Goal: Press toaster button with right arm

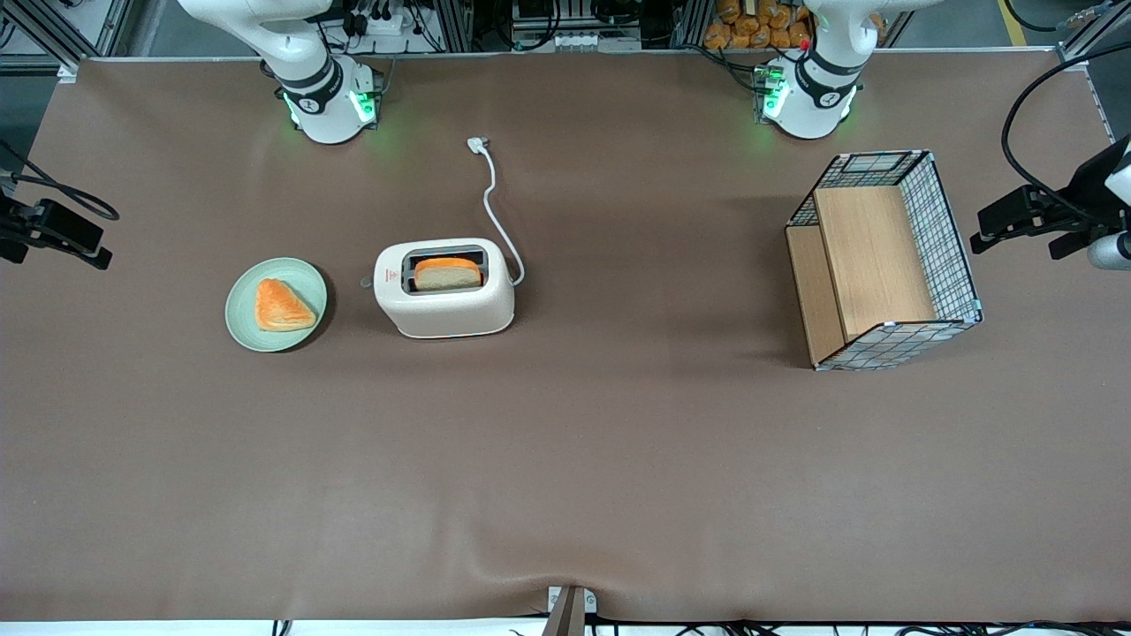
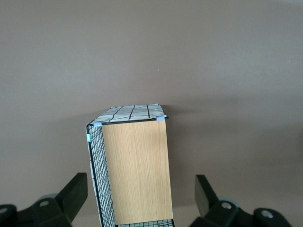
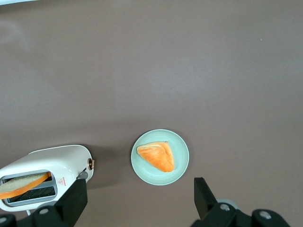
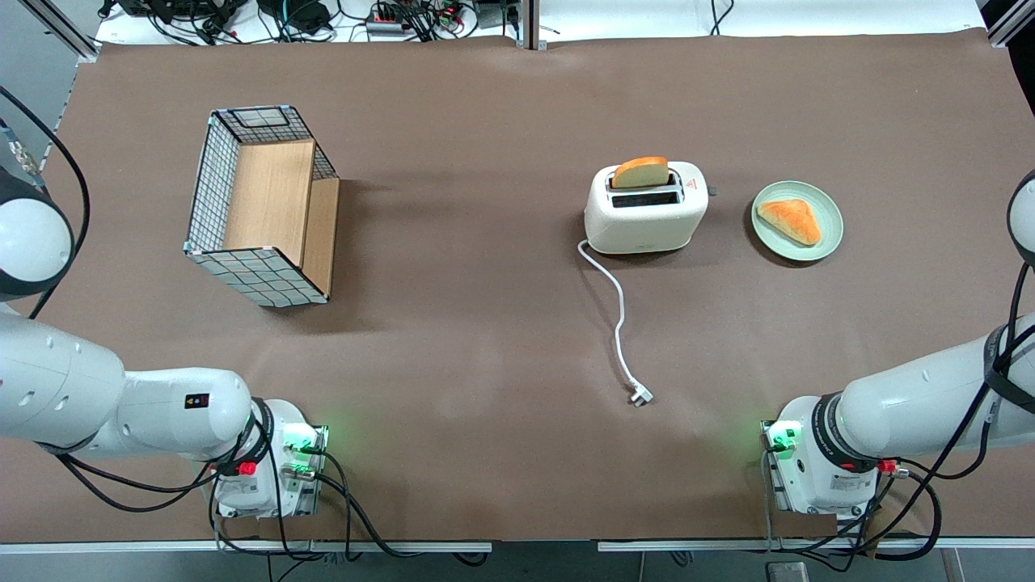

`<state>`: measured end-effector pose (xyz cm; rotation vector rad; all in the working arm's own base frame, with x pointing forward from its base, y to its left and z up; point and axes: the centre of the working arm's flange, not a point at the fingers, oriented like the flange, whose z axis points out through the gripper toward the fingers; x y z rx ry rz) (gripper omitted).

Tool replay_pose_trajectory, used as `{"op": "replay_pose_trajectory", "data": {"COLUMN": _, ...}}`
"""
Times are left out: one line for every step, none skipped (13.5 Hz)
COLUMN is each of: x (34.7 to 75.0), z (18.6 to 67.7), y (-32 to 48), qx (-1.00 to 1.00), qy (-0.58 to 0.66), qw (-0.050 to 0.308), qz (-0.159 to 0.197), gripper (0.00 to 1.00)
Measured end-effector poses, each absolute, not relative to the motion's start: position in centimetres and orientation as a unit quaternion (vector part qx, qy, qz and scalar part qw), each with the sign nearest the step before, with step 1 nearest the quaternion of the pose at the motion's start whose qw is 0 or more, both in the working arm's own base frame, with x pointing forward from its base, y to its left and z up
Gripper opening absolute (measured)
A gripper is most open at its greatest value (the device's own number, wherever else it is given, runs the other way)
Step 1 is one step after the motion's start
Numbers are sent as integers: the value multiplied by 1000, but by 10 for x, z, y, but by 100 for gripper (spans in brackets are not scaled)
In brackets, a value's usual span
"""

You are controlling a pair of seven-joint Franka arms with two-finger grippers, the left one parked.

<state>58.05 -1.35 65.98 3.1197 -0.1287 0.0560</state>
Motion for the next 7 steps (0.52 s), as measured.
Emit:
{"op": "replay_pose_trajectory", "data": {"x": 580, "z": 659, "y": -13, "qx": 999, "qy": -41, "qw": 9, "qz": 16, "gripper": 100}}
{"op": "replay_pose_trajectory", "data": {"x": 579, "z": 659, "y": -14, "qx": 999, "qy": -41, "qw": 9, "qz": 12, "gripper": 100}}
{"op": "replay_pose_trajectory", "data": {"x": 579, "z": 658, "y": -14, "qx": 999, "qy": -41, "qw": 9, "qz": 10, "gripper": 100}}
{"op": "replay_pose_trajectory", "data": {"x": 579, "z": 658, "y": -14, "qx": 999, "qy": -41, "qw": 9, "qz": 9, "gripper": 100}}
{"op": "replay_pose_trajectory", "data": {"x": 579, "z": 658, "y": -14, "qx": 999, "qy": -41, "qw": 10, "qz": 9, "gripper": 100}}
{"op": "replay_pose_trajectory", "data": {"x": 579, "z": 658, "y": -14, "qx": 999, "qy": -41, "qw": 10, "qz": 9, "gripper": 100}}
{"op": "replay_pose_trajectory", "data": {"x": 579, "z": 657, "y": -14, "qx": 999, "qy": -42, "qw": 10, "qz": 8, "gripper": 100}}
